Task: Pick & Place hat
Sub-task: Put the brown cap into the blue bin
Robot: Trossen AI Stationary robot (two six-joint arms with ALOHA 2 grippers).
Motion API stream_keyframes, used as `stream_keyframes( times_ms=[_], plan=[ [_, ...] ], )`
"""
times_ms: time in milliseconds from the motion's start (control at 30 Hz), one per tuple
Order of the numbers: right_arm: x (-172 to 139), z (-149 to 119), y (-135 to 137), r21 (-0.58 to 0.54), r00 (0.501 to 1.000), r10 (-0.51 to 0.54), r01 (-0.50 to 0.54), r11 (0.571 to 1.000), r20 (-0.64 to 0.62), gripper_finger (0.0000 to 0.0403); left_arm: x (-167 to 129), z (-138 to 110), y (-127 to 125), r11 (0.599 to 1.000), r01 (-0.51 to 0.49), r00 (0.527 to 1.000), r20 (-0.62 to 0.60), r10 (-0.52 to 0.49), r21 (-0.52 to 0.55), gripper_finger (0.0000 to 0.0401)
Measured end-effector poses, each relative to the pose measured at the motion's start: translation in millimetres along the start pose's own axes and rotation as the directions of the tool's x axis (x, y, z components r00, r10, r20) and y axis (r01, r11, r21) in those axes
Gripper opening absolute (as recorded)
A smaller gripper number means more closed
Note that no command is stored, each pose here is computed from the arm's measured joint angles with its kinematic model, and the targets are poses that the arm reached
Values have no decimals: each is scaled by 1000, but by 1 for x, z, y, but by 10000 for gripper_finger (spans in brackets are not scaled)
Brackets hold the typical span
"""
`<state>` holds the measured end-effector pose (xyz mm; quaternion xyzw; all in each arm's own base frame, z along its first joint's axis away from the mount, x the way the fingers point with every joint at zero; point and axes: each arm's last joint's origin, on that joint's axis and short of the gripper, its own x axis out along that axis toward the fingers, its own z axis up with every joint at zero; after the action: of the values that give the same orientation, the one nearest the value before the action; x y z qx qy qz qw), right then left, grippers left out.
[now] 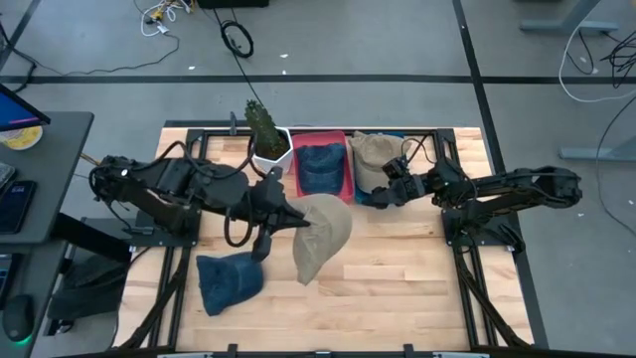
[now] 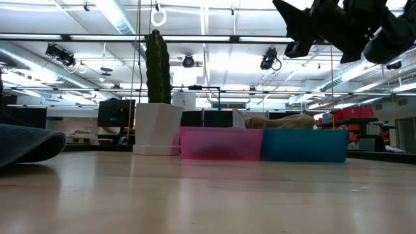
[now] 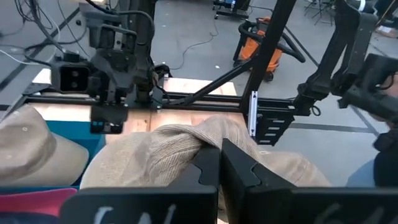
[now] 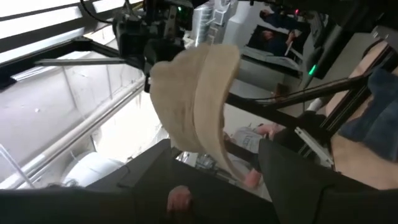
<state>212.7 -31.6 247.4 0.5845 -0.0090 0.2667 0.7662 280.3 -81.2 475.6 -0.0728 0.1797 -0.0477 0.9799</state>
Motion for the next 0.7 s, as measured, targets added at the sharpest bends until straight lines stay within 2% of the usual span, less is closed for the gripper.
stream_keyframes(
  times_ms=[200,367,700],
  plan=[
    [20,5,16,-18,999,28,-28,999,-26,245,1,5,9,999,28,999,23,-29,33,3],
    [40,16,36,-95,998,35,-39,995,-43,245,2,9,16,998,54,998,40,-56,43,3],
    [47,20,37,-80,996,-27,21,997,-81,245,1,14,24,989,107,992,60,-114,106,3]
  ],
)
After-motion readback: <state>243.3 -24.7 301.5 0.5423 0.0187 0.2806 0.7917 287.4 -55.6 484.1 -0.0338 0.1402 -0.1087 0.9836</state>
